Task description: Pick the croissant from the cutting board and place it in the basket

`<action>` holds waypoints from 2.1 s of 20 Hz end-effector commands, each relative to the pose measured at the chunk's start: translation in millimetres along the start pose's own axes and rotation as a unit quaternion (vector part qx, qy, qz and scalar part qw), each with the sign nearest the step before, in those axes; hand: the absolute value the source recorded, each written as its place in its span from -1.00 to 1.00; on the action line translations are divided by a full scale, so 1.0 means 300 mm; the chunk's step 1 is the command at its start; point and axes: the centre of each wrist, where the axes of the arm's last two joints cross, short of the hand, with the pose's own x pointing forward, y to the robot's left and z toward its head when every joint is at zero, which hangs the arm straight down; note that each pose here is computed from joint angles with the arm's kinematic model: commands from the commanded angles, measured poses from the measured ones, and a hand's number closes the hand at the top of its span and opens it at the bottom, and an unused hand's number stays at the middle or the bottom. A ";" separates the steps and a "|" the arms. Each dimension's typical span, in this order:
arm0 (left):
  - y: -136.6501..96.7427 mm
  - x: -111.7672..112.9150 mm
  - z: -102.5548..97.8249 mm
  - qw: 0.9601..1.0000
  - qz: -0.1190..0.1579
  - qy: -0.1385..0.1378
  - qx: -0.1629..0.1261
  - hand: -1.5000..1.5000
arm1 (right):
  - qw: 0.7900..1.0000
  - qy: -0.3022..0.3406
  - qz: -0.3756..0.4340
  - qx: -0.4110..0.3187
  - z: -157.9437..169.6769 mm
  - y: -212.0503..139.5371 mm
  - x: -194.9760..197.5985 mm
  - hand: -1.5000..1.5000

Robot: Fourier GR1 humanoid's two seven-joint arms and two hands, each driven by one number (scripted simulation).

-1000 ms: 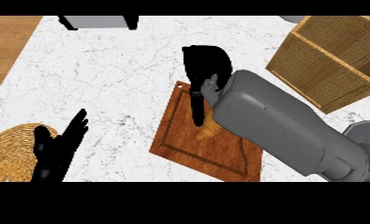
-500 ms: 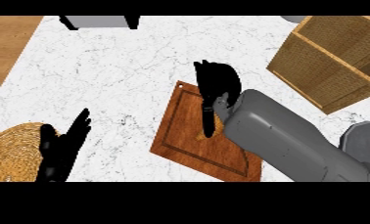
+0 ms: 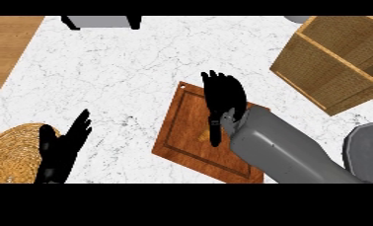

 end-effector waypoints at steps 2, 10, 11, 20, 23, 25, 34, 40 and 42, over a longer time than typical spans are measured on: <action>-0.024 -0.089 -0.002 0.999 -0.009 0.044 0.000 0.00 | 0.999 0.050 -0.004 0.004 -0.033 0.002 0.021 -1.00; -0.008 -0.082 0.013 0.999 -0.002 0.039 0.008 0.00 | 0.997 0.067 0.026 0.028 -0.094 0.084 0.014 -1.00; -0.058 -0.076 0.023 0.999 0.006 0.052 -0.010 0.00 | 0.997 0.069 0.012 0.029 -0.106 0.112 -0.014 -1.00; 0.029 -0.066 0.028 0.999 0.003 0.052 -0.002 0.00 | 0.995 0.083 0.024 0.045 -0.094 0.166 -0.016 -1.00; 0.042 0.006 0.019 0.999 -0.005 0.038 -0.001 0.00 | 0.996 0.074 0.023 0.042 -0.164 0.154 -0.014 -1.00; 0.011 -0.025 0.039 0.999 -0.004 0.049 -0.002 0.00 | 0.996 0.078 0.022 0.041 -0.124 0.207 -0.053 -1.00; -0.020 -0.050 0.015 0.999 -0.003 0.050 -0.003 0.00 | 0.996 0.049 0.070 0.028 -0.149 0.265 0.012 1.00; -0.013 -0.025 -0.009 0.999 -0.005 0.040 0.001 0.00 | 0.993 0.049 0.107 0.019 -0.189 0.244 -0.082 1.00; -0.043 -0.090 -0.035 0.999 0.000 0.048 -0.001 0.00 | 0.992 0.045 0.113 0.017 -0.175 0.278 -0.069 1.00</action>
